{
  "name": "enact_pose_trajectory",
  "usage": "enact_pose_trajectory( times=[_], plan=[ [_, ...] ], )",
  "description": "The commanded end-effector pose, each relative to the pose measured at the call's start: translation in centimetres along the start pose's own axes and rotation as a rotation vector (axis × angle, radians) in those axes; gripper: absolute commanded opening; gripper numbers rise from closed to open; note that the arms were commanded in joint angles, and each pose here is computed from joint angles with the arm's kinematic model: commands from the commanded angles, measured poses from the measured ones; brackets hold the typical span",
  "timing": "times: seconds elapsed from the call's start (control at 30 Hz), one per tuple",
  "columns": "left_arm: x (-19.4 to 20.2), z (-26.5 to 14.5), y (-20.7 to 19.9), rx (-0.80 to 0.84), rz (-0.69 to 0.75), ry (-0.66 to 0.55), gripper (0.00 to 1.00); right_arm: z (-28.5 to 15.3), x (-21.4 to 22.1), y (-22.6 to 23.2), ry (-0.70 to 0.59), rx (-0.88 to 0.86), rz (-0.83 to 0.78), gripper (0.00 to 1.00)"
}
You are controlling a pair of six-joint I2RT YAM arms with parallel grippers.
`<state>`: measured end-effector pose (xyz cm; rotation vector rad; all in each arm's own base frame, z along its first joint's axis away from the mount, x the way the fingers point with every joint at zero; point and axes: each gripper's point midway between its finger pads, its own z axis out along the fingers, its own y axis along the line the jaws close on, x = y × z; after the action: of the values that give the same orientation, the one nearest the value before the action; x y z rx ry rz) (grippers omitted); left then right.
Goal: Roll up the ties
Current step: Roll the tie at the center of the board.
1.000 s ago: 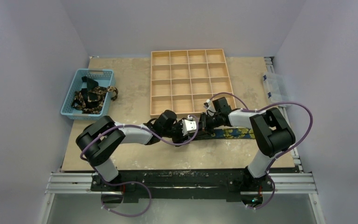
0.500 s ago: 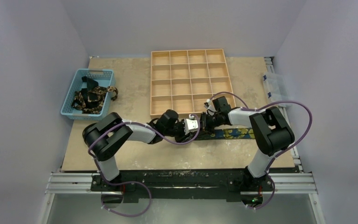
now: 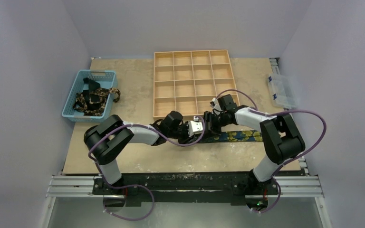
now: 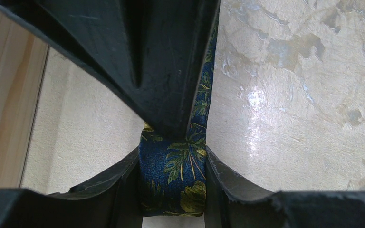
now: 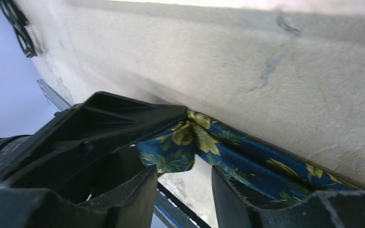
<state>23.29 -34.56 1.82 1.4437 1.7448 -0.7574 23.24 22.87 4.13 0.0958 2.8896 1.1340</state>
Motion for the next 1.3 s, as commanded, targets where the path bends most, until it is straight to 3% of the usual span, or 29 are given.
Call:
enact_pose_trajectory(
  times=[0.0,0.2,0.43,0.5,0.57,0.8,0.93,0.97,1.0,1.13,1.27],
  plan=[
    [2.1,-0.5,-1.1,0.032,-0.043,0.092,0.28,-1.3,-1.6,3.1,-0.045,-0.088,-0.068,0.46],
    [2.0,-0.4,-1.0,0.035,-0.044,0.092,0.31,0.1,-1.0,4.1,-0.004,-0.138,-0.072,0.44],
    [1.7,-0.4,-1.1,0.041,-0.041,0.083,0.33,2.3,0.2,2.5,0.042,-0.091,-0.065,0.34],
    [1.6,-0.4,-1.2,0.044,-0.037,0.078,0.33,2.6,0.4,1.4,0.042,-0.062,-0.061,0.21],
    [1.4,-0.5,-1.2,0.048,-0.033,0.072,0.35,2.8,0.6,0.6,0.045,-0.044,-0.05,0.01],
    [-0.5,-1.5,-0.9,0.022,-0.018,0.012,0.45,3.2,1.3,-2.1,0.068,0.034,-0.009,0.0],
    [-2.5,-2.4,0.1,-0.018,-0.046,-0.043,0.55,3.3,2.0,-4.1,0.083,0.08,0.018,0.0],
    [-3.0,-2.7,0.4,-0.024,-0.058,-0.054,0.65,3.3,2.2,-4.5,0.088,0.091,0.021,0.0],
    [-3.7,-3.0,0.8,-0.036,-0.068,-0.071,0.69,3.2,2.1,-4.9,0.086,0.111,0.016,0.0],
    [-7.0,-4.9,2.5,-0.116,-0.057,-0.149,0.74,3.1,2.1,-5.4,0.089,0.143,0.004,0.0],
    [-12.4,-8.8,4.6,-0.243,-0.094,-0.296,0.94,3.2,2.1,-5.6,0.094,0.152,0.003,0.0]
  ],
)
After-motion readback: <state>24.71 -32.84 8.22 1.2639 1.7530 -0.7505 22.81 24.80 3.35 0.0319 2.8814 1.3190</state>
